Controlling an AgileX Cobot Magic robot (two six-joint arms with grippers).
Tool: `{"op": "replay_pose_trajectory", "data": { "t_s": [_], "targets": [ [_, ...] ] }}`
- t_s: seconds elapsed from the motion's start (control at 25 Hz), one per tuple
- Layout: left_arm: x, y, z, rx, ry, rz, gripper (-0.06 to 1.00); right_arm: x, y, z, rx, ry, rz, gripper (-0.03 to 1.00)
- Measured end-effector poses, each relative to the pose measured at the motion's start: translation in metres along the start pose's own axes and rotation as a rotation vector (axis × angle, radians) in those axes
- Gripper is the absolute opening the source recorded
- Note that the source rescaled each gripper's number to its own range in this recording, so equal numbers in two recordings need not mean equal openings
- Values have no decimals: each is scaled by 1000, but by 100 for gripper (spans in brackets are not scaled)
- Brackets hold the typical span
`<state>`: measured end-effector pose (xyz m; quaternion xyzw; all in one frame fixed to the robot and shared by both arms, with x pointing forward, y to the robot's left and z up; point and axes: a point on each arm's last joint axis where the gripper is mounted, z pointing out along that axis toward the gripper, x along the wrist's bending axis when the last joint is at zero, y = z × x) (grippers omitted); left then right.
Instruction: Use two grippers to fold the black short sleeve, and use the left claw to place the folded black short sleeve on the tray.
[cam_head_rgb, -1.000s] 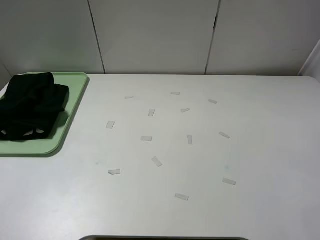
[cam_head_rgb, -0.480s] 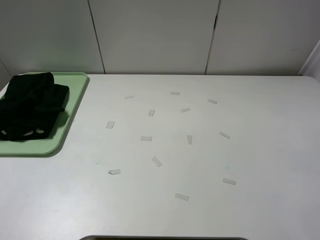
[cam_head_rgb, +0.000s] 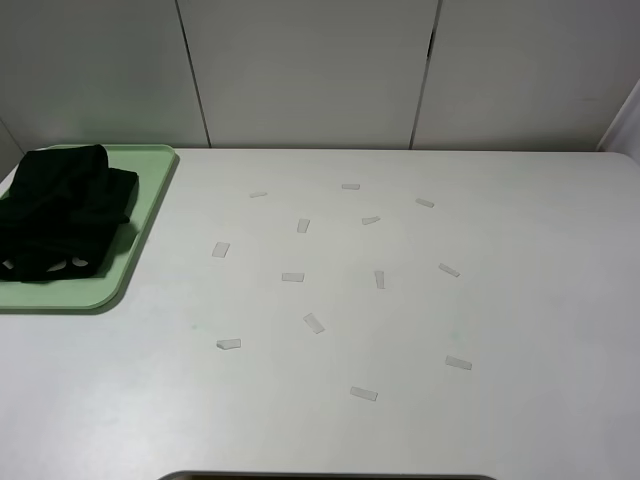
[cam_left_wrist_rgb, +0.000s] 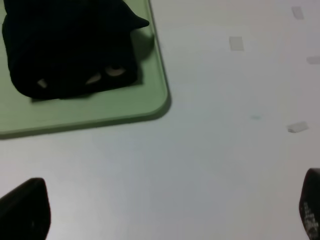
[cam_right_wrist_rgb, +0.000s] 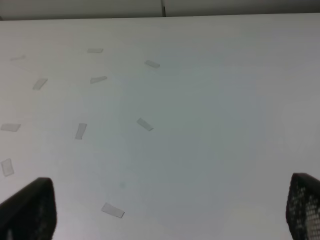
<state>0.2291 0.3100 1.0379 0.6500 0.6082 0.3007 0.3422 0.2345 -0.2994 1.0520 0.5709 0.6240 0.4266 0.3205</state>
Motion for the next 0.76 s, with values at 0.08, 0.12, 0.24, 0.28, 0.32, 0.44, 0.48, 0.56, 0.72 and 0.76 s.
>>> {"op": "replay_pose_trajectory", "data": {
  "t_s": [0.08,0.12,0.24,0.28,0.32,0.44,0.48,0.56,0.72,0.76],
  "targets": [
    [-1,0,0,-1,38,-28,100,0,0,0,0,0,0,100],
    [-1,0,-1,-2,61,-45,100,0,0,0,0,0,0,100],
    [-2,-1,-1,-4,119,-87,100,0,0,0,0,0,0,100],
    [-2,-1,-1,-4,130,-95,100,0,0,0,0,0,0,100],
    [-2,-1,-1,-4,137,-101,100,0,0,0,0,0,0,100],
    [-2,-1,-1,-4,138,-103,100,0,0,0,0,0,0,100],
    [-2,-1,-1,-4,138,-103,100,0,0,0,0,0,0,100],
    [-2,-1,-1,-4,138,-103,100,0,0,0,0,0,0,100],
    [-2,-1,-1,-4,136,-104,100,0,0,0,0,0,0,100],
    [-2,-1,-1,-4,136,-104,100,0,0,0,0,0,0,100]
  ]
}}
